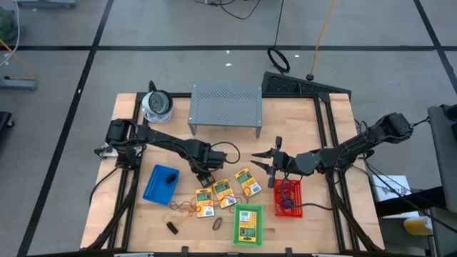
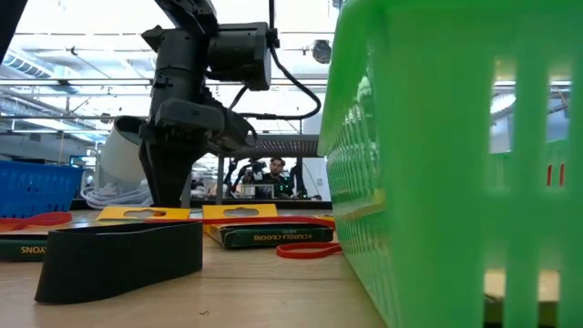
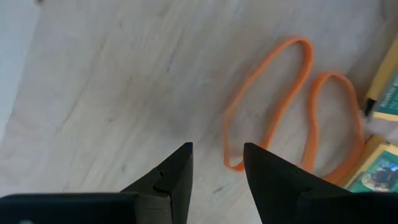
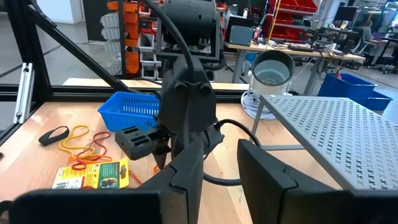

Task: Pick & Place Office Desk Supplies
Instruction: Put the orange rubber band into the blue bin

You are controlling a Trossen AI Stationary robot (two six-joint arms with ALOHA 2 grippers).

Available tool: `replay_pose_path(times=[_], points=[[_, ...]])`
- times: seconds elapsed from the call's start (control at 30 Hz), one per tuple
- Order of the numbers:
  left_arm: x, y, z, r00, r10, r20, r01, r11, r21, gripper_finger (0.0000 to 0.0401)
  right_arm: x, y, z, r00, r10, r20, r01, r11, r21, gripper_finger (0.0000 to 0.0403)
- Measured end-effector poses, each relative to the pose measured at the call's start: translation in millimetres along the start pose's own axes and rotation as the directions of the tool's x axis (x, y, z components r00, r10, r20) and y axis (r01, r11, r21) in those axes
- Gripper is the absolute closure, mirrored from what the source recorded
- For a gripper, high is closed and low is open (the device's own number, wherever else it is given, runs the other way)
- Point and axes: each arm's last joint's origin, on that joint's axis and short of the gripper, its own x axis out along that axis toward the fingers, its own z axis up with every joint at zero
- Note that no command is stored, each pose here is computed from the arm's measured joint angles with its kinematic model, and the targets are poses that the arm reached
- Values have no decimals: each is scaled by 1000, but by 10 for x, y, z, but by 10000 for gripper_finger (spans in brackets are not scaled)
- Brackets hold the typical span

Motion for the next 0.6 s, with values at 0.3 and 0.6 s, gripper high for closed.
replay_pose_path(times=[0.3,0.6], points=[[28,26,0,1000,-1,1,1,1000,-24,249,0,0,0,1000,0,0,0,1000,0,314],[88,17,8,1000,12,-11,-12,999,-41,249,0,0,-4,1000,0,-4,0,1000,-2,314]])
